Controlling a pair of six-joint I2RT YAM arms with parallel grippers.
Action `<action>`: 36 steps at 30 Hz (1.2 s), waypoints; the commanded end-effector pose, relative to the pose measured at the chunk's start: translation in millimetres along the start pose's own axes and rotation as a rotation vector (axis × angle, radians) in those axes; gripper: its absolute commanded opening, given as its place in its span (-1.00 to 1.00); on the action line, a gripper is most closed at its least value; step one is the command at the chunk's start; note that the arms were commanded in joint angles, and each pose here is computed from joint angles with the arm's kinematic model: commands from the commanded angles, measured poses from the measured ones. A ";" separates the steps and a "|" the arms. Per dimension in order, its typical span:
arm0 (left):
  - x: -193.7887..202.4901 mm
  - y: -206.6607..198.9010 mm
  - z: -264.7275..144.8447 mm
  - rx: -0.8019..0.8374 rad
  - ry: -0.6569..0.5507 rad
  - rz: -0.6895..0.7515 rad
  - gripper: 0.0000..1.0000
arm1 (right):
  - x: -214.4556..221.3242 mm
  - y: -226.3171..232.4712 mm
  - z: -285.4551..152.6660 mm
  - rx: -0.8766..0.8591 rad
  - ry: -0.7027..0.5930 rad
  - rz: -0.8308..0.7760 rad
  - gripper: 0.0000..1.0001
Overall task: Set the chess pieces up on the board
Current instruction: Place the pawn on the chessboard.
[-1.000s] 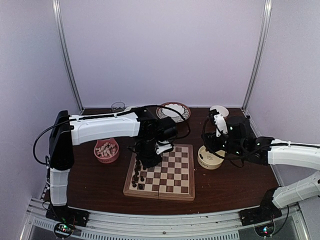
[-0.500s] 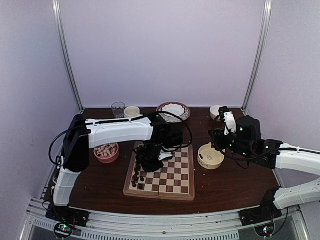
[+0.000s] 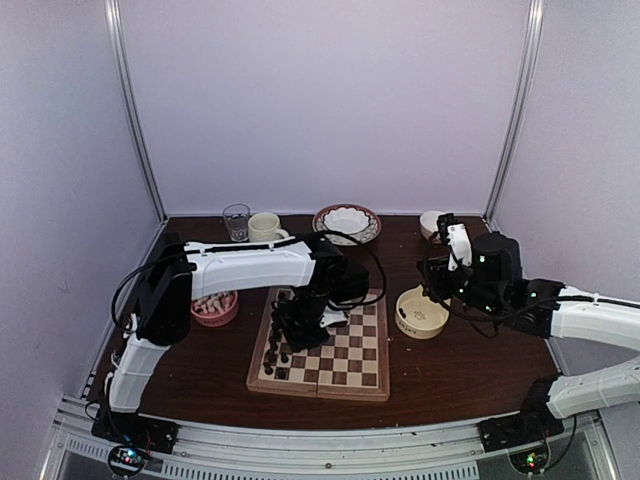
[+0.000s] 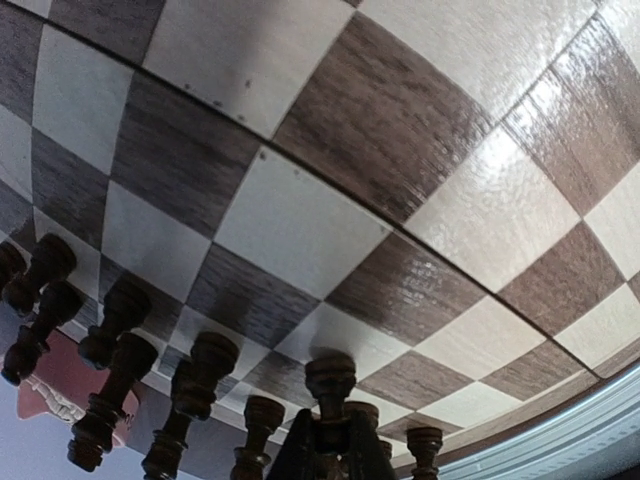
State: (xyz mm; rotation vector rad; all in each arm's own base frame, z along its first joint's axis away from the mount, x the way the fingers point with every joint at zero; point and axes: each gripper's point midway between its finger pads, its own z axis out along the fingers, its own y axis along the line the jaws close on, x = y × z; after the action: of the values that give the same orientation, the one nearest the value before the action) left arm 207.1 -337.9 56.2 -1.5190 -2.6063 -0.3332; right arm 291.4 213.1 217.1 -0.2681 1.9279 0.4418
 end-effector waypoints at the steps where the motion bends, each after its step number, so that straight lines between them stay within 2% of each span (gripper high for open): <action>1: -1.7 -4.8 -5.3 0.026 0.003 0.022 -0.70 | -1.6 -5.3 1.0 0.023 -0.011 0.012 -0.86; 5: -4.5 -3.9 -8.4 0.025 -0.010 0.020 -0.44 | -1.9 -4.9 1.0 0.021 -0.011 0.010 -0.86; 8: -5.2 -2.9 -10.7 0.020 -0.018 0.014 -0.35 | -1.9 -4.7 0.7 0.019 -0.011 0.010 -0.86; 12: -7.9 0.8 -14.3 0.000 -0.044 -0.005 -0.34 | -2.2 -3.8 0.9 0.015 -0.010 0.009 -0.86; 21: -9.3 5.0 -31.6 0.000 -0.199 -0.064 -0.30 | -1.2 -3.0 1.8 0.010 -0.004 0.007 -0.86; 36: -8.2 0.6 -22.6 0.016 -0.211 -0.052 -0.37 | -0.3 -2.4 3.4 0.007 0.002 0.007 -0.86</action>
State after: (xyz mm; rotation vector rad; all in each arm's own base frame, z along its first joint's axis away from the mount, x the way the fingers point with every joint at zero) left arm 211.2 -344.2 78.2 -1.5508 -2.7941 -0.1941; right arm 293.2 212.3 213.4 -0.2669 1.9382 0.4335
